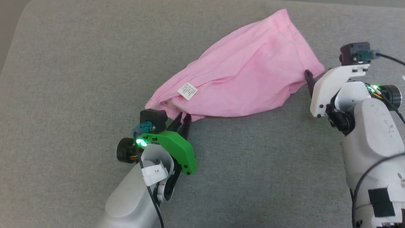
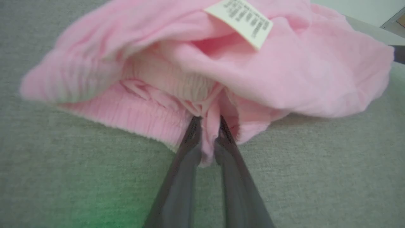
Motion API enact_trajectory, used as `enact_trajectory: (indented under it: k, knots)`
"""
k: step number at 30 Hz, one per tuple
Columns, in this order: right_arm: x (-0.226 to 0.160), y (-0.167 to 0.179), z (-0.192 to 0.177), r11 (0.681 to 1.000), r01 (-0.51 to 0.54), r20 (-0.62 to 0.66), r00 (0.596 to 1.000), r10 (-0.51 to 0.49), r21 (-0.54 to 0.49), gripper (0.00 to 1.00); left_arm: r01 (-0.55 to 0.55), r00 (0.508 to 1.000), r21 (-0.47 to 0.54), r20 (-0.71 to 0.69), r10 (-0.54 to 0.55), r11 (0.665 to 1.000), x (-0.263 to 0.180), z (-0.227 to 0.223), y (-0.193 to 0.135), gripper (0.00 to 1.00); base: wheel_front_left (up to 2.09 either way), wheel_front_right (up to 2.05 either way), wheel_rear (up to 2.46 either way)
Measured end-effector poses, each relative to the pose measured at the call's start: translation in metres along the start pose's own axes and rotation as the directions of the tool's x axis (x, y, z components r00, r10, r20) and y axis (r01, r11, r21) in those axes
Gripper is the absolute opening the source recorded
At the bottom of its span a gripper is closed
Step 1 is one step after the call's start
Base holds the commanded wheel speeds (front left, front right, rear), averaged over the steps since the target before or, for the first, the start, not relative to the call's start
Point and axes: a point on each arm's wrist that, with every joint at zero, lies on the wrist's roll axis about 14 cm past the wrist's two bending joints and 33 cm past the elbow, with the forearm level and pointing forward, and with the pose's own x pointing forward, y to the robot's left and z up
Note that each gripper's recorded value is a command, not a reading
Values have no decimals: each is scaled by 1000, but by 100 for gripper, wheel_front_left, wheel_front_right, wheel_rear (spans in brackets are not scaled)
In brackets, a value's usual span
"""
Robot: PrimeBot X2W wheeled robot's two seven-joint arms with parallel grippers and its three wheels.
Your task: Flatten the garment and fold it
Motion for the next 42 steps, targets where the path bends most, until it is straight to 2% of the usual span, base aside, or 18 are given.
enact_trajectory:
  k: [3,4,5,6,7,8,16,24,32,36,40,41,42]
  knots:
    - [8,5,-9,1000,-6,-90,996,4,-28,100,7,1000,0,0,-7,1000,2,-1,0,0,0,0,0]
    - [10,6,-9,999,-9,-114,994,5,-35,80,8,1000,0,0,-8,1000,2,-1,0,0,0,0,0]
    - [11,7,-9,999,-12,-132,991,6,-44,44,10,1000,2,0,-10,1000,2,-1,0,0,0,0,0]
    - [11,9,-9,999,-16,-153,988,8,-52,23,15,1000,7,2,-15,1000,2,-1,-1,0,0,0,0]
    - [11,10,-8,998,-18,-162,987,9,-56,17,23,1000,11,4,-23,1000,2,0,-2,0,0,0,0]
    - [10,11,-7,998,-21,-161,987,11,-62,0,27,1000,15,12,-27,1000,2,2,-3,0,0,0,0]
    - [-18,8,13,998,-38,9,999,38,-45,0,92,995,102,29,-95,991,-9,11,-12,0,0,0,0]
    - [-88,-5,2,999,-28,141,990,24,25,0,249,968,181,-4,-252,952,-43,14,-38,0,0,0,0]
    - [-160,-27,-34,994,36,132,990,-50,107,0,333,943,223,-67,-327,916,-73,21,-52,0,0,0,0]
    - [-174,-27,-66,982,21,79,996,-36,185,0,357,932,220,-145,-331,908,-81,4,-52,0,0,0,0]
    - [-171,-24,-117,964,25,-30,999,-18,264,0,365,915,141,-238,-326,920,-85,-26,-49,0,0,0,0]
    - [-170,-23,-123,963,28,-47,999,-16,270,3,366,913,135,-242,-328,921,-85,-28,-49,35,0,0,0]
    - [-169,-22,-130,960,29,-67,998,-11,279,37,366,912,130,-246,-327,922,-85,-30,-48,93,0,0,0]
